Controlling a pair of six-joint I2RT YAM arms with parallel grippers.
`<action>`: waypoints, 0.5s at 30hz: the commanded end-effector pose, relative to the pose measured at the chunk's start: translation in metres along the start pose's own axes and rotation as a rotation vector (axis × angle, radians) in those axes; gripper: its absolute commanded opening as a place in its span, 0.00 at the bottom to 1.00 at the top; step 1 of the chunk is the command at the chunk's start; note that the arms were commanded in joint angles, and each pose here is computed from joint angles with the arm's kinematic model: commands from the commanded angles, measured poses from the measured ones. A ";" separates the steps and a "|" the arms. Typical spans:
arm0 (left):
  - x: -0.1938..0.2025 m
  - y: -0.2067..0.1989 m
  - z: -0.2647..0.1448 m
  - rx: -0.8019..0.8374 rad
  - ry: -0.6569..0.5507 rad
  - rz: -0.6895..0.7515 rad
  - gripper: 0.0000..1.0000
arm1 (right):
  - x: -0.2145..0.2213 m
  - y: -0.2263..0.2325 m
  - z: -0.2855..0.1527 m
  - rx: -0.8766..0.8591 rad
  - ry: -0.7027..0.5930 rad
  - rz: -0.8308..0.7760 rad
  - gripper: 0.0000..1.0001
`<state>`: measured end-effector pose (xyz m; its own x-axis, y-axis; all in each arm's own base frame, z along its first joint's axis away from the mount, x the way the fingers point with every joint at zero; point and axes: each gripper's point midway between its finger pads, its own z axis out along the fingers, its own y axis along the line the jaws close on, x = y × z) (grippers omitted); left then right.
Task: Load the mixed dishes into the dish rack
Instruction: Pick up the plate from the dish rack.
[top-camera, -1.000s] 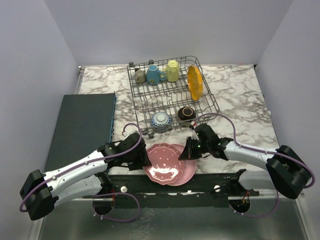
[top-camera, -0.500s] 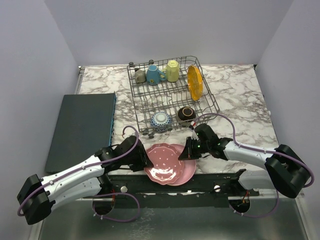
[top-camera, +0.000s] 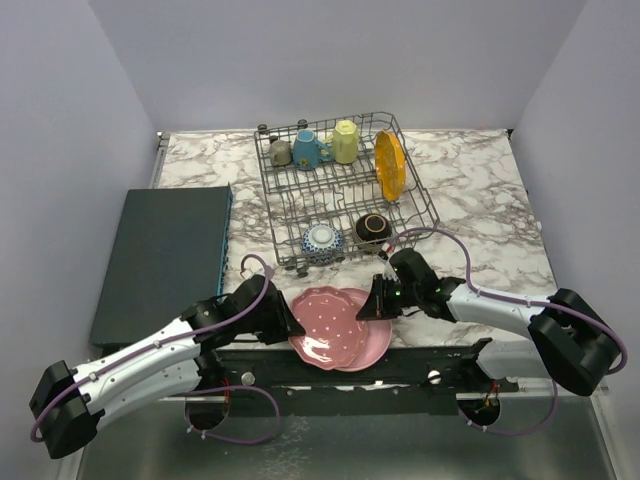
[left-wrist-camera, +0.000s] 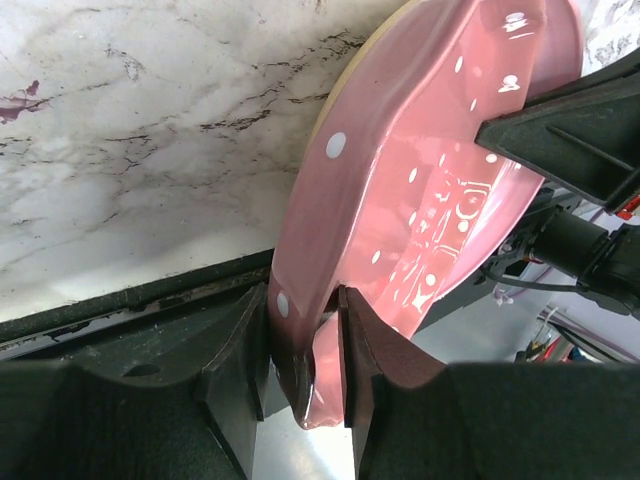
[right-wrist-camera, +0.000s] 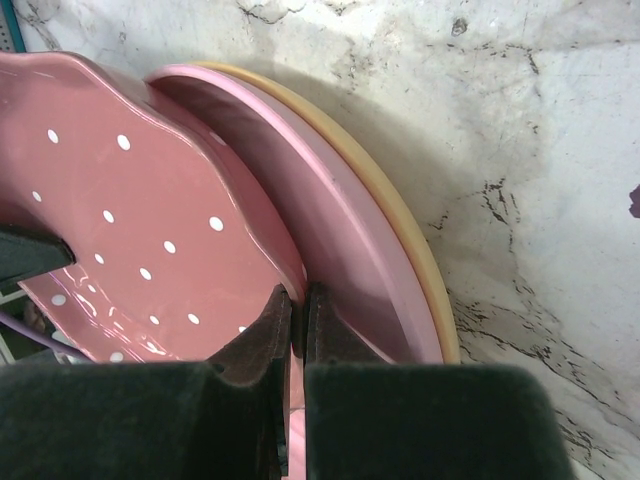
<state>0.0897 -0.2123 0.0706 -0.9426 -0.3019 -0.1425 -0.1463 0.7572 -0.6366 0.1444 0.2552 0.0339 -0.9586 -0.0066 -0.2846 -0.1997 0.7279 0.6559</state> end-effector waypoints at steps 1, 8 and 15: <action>-0.010 -0.031 -0.010 0.135 -0.044 -0.005 0.02 | 0.015 -0.013 0.001 0.036 0.039 0.003 0.01; -0.018 -0.047 -0.026 0.219 -0.100 0.005 0.00 | 0.010 -0.011 -0.001 0.046 0.017 -0.001 0.09; -0.019 -0.061 -0.040 0.279 -0.108 0.026 0.00 | 0.006 -0.011 -0.002 0.057 0.000 0.003 0.22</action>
<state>0.0918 -0.2131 0.0961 -0.9277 -0.3196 -0.1929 -0.0884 0.6902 -0.7182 0.1438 0.2559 0.0353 -0.9587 -0.0021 -0.2843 -0.1970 0.7257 0.6592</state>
